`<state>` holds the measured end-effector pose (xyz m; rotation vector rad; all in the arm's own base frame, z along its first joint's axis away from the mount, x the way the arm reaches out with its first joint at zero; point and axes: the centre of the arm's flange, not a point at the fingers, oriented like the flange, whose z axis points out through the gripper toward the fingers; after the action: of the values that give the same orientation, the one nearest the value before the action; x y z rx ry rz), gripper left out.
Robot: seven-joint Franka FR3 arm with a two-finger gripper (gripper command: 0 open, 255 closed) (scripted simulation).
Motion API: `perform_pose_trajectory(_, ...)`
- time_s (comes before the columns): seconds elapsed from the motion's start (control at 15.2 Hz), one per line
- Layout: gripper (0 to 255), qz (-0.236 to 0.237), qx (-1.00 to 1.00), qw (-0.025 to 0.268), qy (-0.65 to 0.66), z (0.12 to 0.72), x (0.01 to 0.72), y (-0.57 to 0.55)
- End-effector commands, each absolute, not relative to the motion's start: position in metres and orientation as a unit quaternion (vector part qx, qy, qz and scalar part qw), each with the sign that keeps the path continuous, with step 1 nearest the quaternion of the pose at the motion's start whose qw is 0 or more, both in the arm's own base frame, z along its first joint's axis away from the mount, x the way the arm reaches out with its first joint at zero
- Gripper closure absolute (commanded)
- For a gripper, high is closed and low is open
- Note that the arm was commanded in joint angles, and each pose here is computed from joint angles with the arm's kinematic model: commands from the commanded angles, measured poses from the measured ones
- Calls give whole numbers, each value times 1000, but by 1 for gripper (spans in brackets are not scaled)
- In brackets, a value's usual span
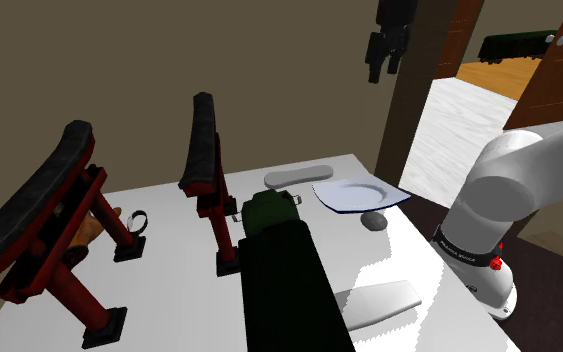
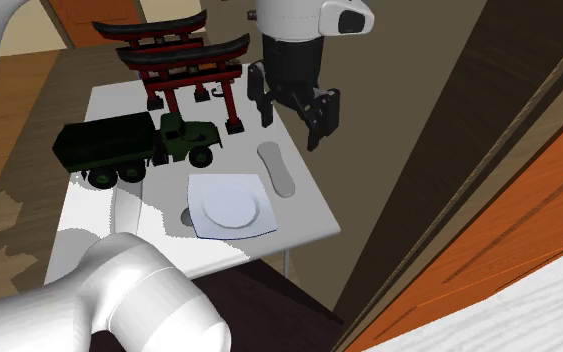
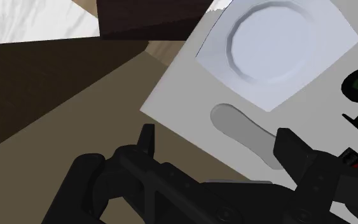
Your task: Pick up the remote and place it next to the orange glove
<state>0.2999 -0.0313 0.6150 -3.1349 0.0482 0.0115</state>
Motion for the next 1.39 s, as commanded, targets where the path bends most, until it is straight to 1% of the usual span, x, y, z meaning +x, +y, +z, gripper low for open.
perform_pose_trajectory(0.0, 0, 4, -1000, 3, 15, 615, 300, -31)
perform_pose_trajectory(0.73, 0, 2, -980, 7, -199, 504, 381, 13)
perform_pose_trajectory(1.32, 0, 0, -930, 10, -368, 415, 429, 74)
